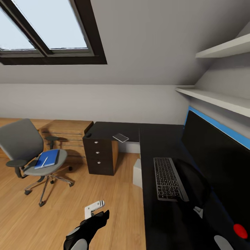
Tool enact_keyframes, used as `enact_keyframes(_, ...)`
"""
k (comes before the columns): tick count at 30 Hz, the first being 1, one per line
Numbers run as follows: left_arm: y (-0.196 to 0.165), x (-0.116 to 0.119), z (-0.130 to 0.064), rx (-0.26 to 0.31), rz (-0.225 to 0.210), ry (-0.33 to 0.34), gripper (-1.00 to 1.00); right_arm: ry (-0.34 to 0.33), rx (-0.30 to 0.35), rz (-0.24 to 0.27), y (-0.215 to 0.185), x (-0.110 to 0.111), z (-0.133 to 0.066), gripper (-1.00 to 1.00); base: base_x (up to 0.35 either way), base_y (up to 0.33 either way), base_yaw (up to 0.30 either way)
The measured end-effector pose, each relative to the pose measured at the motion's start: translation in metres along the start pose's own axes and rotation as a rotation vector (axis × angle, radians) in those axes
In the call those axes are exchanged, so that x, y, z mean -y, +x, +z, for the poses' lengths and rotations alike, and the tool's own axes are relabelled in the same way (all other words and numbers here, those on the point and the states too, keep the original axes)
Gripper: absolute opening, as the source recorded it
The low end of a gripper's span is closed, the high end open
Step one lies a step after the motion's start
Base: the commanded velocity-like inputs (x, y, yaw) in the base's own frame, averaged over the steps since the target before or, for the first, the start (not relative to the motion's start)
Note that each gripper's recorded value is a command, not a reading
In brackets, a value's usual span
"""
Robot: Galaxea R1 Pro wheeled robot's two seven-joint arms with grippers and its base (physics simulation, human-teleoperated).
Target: In the bedroom, organize the workspace by keeping the computer under the desk, ensuring the monitor is on the desk, placing the keyboard on the desk next to the monitor, placing the mouse on the desk next to the keyboard, moving the folder from the swivel chair onto the desk next to the mouse, stacking the notebook on top of the folder with the pen on top of the notebook, and positioning the swivel chair next to the desk.
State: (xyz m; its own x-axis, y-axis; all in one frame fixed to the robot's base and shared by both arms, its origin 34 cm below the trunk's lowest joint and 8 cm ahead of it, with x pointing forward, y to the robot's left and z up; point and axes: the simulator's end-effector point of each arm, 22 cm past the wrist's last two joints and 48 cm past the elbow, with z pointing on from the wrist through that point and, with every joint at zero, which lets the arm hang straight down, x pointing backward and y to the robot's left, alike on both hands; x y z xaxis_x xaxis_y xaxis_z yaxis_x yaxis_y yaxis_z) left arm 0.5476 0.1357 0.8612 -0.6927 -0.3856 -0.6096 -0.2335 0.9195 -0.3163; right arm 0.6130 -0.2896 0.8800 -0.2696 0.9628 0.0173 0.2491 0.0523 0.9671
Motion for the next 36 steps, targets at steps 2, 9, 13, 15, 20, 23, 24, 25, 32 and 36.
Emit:
enact_keyframes(2, 0.0000, 0.0000, -0.0001, 0.000, 0.000, 0.000, 1.00, 0.000, 0.000, 0.000, 0.0000, 0.0000, -0.0001, -1.00, 0.109, -0.010, 0.000)
enact_keyframes(9, 0.0002, -0.0001, 0.0001, 0.000, 0.000, 0.000, 1.00, 0.000, 0.000, 0.000, 0.0001, 0.0000, -0.0001, -1.00, 0.168, -0.002, 0.000)
enact_keyframes(13, 0.0003, -0.0003, 0.0002, -0.001, 0.000, -0.001, 1.00, 0.000, -0.001, 0.000, 0.0003, 0.0000, 0.0000, -1.00, 0.040, 0.000, 0.000)
enact_keyframes(15, 0.0004, -0.0002, 0.0001, -0.001, 0.000, 0.000, 1.00, 0.000, -0.001, 0.000, 0.0003, 0.0000, -0.0001, -1.00, 0.108, 0.000, 0.000)
enact_keyframes(20, 0.0004, -0.0004, 0.0003, -0.001, 0.000, -0.001, 1.00, 0.000, -0.002, 0.000, 0.0006, 0.0001, 0.0001, -1.00, 0.042, 0.000, 0.000)
enact_keyframes(23, 0.0003, -0.0004, 0.0003, -0.001, 0.000, -0.001, 1.00, 0.001, -0.001, 0.000, 0.0004, 0.0003, 0.0001, -1.00, 0.008, 0.000, 0.000)
enact_keyframes(24, 0.0004, -0.0004, 0.0003, -0.001, 0.000, -0.001, 1.00, 0.002, -0.001, 0.000, 0.0003, 0.0004, 0.0001, -1.00, 0.004, 0.000, 0.000)
enact_keyframes(25, 0.0004, -0.0004, 0.0003, -0.001, 0.000, -0.001, 1.00, 0.002, -0.001, 0.000, 0.0003, 0.0004, 0.0001, -1.00, 0.003, 0.000, 0.000)
enact_keyframes(32, 0.0004, -0.0005, 0.0003, -0.001, 0.000, -0.001, 1.00, 0.001, 0.000, 0.000, -0.0004, 0.0003, -0.0001, -1.00, 0.000, 0.000, 0.000)
enact_keyframes(36, 0.0004, -0.0005, 0.0003, -0.001, 0.000, -0.001, 1.00, 0.001, 0.000, 0.000, -0.0004, 0.0003, -0.0001, -1.00, 0.000, 0.000, 0.000)
